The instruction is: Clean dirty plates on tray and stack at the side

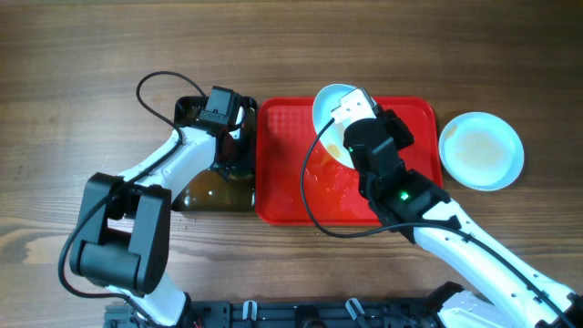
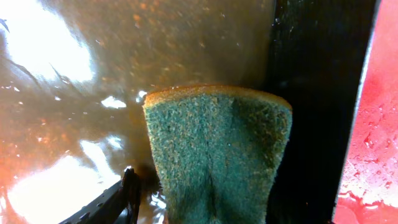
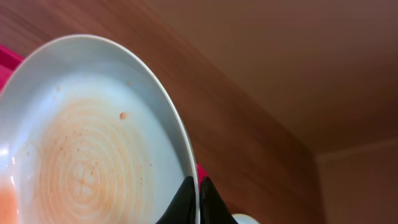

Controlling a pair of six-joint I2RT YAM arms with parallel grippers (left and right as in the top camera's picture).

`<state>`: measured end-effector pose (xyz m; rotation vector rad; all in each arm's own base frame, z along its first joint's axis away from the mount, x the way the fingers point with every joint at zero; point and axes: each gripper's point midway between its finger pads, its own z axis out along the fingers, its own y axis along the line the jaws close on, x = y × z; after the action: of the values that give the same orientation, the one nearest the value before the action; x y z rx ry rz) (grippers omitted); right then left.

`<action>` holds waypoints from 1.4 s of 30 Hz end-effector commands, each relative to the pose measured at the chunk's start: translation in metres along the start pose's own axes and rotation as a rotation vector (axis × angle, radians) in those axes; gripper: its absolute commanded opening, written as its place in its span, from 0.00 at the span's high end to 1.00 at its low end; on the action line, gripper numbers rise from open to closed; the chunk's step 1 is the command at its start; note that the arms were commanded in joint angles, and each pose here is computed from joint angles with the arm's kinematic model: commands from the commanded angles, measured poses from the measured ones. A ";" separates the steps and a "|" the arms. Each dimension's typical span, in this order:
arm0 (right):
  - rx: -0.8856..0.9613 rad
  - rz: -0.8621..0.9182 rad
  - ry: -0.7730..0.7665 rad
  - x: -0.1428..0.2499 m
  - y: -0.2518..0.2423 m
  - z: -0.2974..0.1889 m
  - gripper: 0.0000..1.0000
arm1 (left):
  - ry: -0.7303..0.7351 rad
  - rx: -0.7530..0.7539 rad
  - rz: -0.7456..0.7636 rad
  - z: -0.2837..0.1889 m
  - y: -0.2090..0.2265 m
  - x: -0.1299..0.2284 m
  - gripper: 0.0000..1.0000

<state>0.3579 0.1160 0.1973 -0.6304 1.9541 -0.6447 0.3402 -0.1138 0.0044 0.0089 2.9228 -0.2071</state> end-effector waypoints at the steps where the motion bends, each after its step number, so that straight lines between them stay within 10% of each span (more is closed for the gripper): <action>1: 0.132 0.000 0.017 -0.002 -0.028 -0.006 0.96 | 0.030 0.034 0.011 0.005 -0.007 0.007 0.40; 9: 0.201 0.102 0.032 0.002 -0.042 -0.006 0.96 | 0.031 0.034 0.011 0.005 -0.007 0.007 0.37; 17: 0.147 0.747 0.317 0.104 -0.057 0.027 0.96 | 0.028 -0.117 0.011 0.004 0.019 0.009 0.96; 35: 0.209 1.397 0.620 0.268 -0.132 0.038 0.95 | -0.051 -0.012 -0.081 -0.019 0.011 -0.009 0.42; 38: 0.195 1.407 0.604 0.266 -0.133 0.040 0.64 | -0.099 -0.002 -0.099 -0.036 0.015 -0.018 0.41; 42: 0.040 1.451 0.547 0.244 -0.120 0.048 0.56 | -0.170 0.010 -0.127 -0.068 0.023 -0.026 0.41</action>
<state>0.3048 -0.1605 0.1051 1.1383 2.2242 -0.0544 0.3515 -0.0870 0.0503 -0.1495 2.8070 -0.1957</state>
